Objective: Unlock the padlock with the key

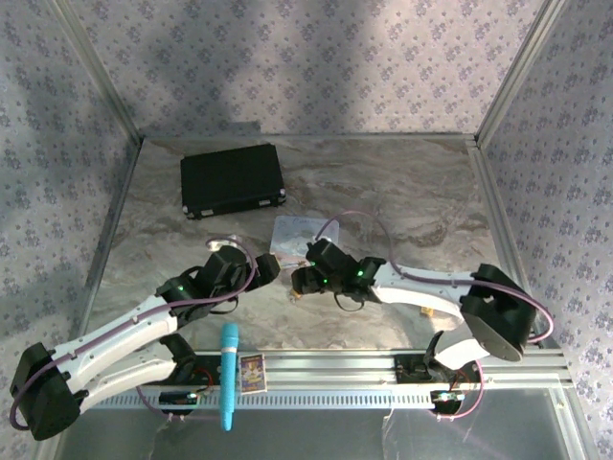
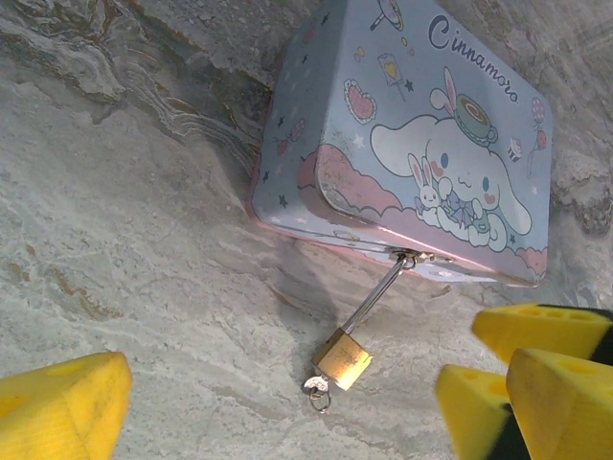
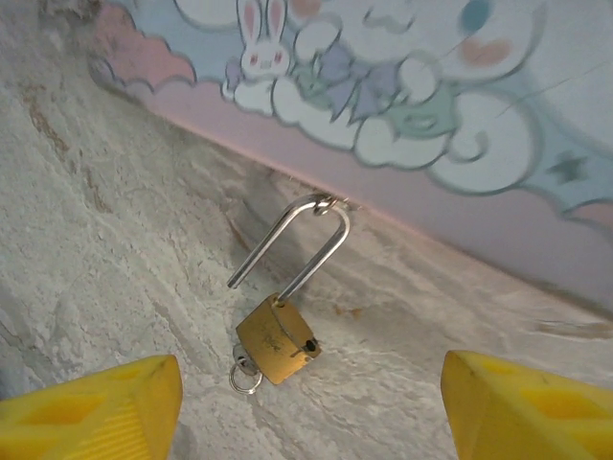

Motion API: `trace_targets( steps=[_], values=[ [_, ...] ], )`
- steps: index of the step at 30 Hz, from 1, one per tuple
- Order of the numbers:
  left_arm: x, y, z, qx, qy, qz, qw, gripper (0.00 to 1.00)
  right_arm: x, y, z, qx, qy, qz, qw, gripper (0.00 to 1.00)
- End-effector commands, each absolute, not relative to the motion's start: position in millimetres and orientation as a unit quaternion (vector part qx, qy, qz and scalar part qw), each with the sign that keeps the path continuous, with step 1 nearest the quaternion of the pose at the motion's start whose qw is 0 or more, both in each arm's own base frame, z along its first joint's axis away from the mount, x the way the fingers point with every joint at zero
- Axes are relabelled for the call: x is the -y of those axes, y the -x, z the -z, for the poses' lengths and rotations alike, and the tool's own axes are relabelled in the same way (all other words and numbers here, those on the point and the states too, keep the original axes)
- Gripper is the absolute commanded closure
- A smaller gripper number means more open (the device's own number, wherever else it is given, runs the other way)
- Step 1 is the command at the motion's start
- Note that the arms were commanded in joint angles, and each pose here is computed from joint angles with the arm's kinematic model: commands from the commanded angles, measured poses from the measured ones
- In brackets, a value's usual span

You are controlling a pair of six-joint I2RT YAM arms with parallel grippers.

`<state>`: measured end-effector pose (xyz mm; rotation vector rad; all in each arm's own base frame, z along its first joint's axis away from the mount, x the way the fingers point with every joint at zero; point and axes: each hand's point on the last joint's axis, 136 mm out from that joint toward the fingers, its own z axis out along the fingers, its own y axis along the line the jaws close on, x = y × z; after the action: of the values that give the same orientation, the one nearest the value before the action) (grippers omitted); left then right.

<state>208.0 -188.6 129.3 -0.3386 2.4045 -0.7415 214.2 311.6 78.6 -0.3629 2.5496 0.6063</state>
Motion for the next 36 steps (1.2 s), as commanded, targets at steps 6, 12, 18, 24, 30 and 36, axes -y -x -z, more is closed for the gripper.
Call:
trace_targets(
  steps=[6,12,18,24,30,36],
  values=[
    [182,-210,-129,-0.905,0.133,0.264,0.305,0.00,-331,-212,-51,-0.945,0.131,-0.200,0.225,0.29],
    [181,-210,-125,-0.904,0.141,0.266,0.303,0.00,-338,-209,-40,-0.949,0.139,-0.183,0.214,0.31],
    [179,-210,-121,-0.906,0.144,0.260,0.302,0.00,-339,-208,-32,-0.955,0.138,-0.162,0.204,0.38],
    [176,-209,-118,-0.906,0.148,0.256,0.303,0.00,-329,-204,-21,-0.965,0.135,-0.125,0.185,0.44],
    [174,-208,-117,-0.907,0.151,0.254,0.302,0.00,-321,-203,-19,-0.968,0.124,-0.122,0.183,0.57],
    [172,-207,-117,-0.908,0.151,0.249,0.302,0.00,-313,-202,-15,-0.968,0.105,-0.145,0.177,0.64]
  ],
)
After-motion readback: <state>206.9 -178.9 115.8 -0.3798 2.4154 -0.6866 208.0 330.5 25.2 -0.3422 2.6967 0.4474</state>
